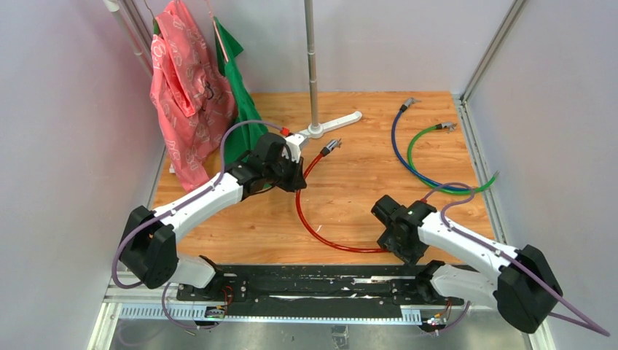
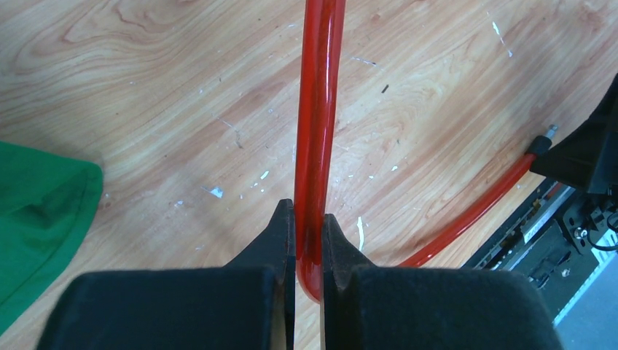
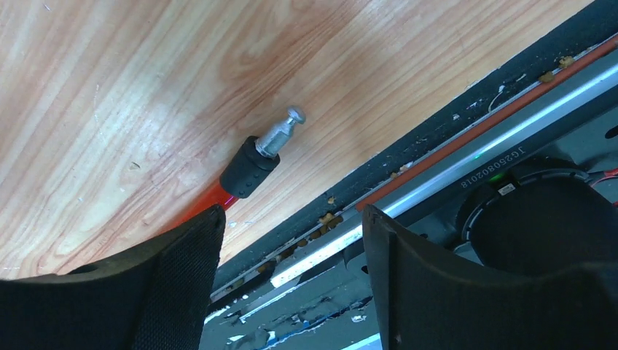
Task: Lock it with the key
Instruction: Pick up the lock from the center of the board.
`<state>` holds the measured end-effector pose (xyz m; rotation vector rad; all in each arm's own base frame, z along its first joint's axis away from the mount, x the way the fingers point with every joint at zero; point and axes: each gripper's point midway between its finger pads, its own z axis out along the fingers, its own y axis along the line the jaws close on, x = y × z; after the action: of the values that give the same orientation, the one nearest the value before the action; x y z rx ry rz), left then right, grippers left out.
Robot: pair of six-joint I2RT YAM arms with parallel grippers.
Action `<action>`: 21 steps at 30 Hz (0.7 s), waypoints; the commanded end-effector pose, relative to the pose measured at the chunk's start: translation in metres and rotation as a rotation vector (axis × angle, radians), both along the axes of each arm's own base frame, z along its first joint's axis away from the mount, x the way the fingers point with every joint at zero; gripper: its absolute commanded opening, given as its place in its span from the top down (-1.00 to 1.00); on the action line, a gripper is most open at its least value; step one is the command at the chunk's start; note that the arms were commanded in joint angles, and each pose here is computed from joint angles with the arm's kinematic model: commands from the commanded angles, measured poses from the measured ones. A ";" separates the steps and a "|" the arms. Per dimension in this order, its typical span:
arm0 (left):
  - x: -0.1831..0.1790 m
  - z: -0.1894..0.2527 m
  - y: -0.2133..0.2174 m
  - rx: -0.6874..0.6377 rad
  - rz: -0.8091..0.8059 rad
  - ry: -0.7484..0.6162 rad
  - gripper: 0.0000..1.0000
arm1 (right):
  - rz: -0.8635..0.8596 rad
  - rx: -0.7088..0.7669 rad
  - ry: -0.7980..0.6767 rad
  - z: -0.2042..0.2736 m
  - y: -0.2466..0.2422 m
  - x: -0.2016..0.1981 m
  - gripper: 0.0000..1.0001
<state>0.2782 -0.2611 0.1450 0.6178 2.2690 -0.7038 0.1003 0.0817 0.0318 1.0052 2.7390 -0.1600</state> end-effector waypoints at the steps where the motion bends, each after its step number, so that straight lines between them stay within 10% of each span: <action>1: -0.007 0.002 0.000 -0.012 -0.038 -0.007 1.00 | -0.055 -0.004 -0.021 -0.001 0.005 0.013 -0.45; 21: -0.021 -0.001 0.003 -0.001 -0.091 0.016 1.00 | -0.012 0.031 -0.107 -0.013 0.033 0.054 -0.59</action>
<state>0.2596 -0.2576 0.1342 0.6939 2.3061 -0.7370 0.1149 0.0896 0.0275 0.9621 2.7593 -0.2376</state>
